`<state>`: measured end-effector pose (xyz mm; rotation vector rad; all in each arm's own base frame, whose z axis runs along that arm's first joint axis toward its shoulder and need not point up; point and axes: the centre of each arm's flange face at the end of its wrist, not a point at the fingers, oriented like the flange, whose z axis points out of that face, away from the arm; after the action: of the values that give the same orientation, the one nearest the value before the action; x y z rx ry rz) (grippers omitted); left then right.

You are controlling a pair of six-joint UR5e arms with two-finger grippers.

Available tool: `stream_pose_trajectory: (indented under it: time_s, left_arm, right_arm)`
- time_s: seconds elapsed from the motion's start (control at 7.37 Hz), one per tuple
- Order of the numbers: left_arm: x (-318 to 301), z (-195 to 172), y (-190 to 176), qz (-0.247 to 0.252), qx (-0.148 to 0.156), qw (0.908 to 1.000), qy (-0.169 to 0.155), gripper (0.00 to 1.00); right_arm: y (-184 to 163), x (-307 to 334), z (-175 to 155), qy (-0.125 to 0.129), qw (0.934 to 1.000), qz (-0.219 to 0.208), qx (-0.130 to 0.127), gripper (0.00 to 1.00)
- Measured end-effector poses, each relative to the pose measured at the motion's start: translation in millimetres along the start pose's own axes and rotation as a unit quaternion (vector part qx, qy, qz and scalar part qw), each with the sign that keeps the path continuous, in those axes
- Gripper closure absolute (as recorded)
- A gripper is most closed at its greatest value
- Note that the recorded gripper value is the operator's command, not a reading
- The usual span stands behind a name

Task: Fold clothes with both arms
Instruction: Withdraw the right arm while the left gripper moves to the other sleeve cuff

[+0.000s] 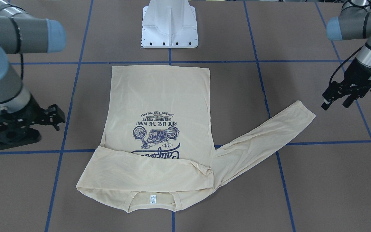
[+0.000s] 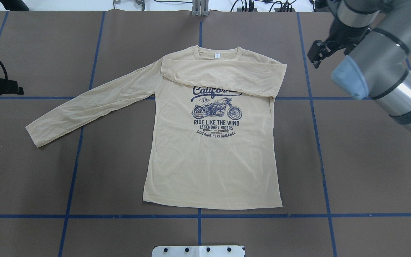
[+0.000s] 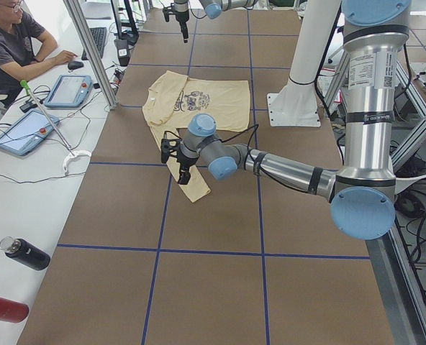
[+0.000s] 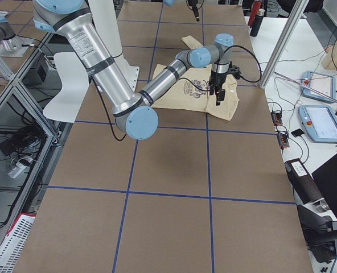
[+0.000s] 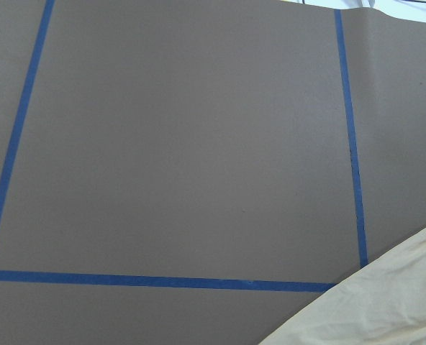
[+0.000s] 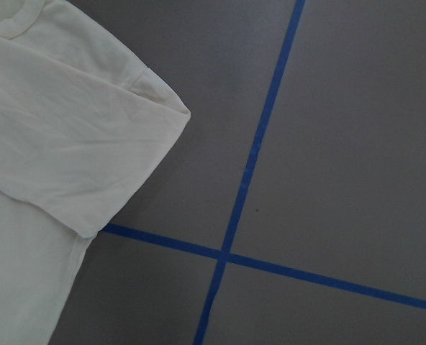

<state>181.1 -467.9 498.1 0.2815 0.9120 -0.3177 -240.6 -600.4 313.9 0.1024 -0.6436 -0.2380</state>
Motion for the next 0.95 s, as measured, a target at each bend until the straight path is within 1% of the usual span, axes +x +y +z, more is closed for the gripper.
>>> stream_pose_trajectory:
  time_s: [0.14, 0.27, 0.41, 0.68, 0.81, 0.95]
  left_arm:
    - [-10.1, 9.6, 28.2, -0.011, 0.006, 0.9999, 0.001, 0.01]
    - [-16.8, 22.3, 57.2, -0.023, 0.015, 0.9996, -0.003, 0.01]
    - [-18.0, 39.7, 81.5, -0.029, 0.021, 0.9992, -0.015, 0.01]
    - [-27.1, 68.2, 103.4, -0.027, 0.028, 0.9984, -0.041, 0.04]
    - [-28.9, 77.8, 110.1, -0.02, 0.03, 0.9981, -0.05, 0.09]
    - [-24.9, 85.6, 116.3, -0.014, 0.026, 0.998, -0.056, 0.1]
  right_arm:
    - [22.1, 35.6, -8.7, -0.029, 0.9995, 0.011, -0.005, 0.0]
    - [44.7, 54.2, -14.2, -0.05, 0.9986, 0.018, -0.006, 0.0]
    - [63.6, 61.4, -19.4, -0.058, 0.998, 0.022, -0.006, 0.0]
    - [93.7, 69.4, -23.0, -0.061, 0.9977, 0.029, -0.008, 0.0]
    - [102.8, 72.1, -22.8, -0.06, 0.9977, 0.031, -0.009, 0.0]
    - [108.0, 73.3, -23.3, -0.061, 0.9976, 0.031, -0.009, 0.0]
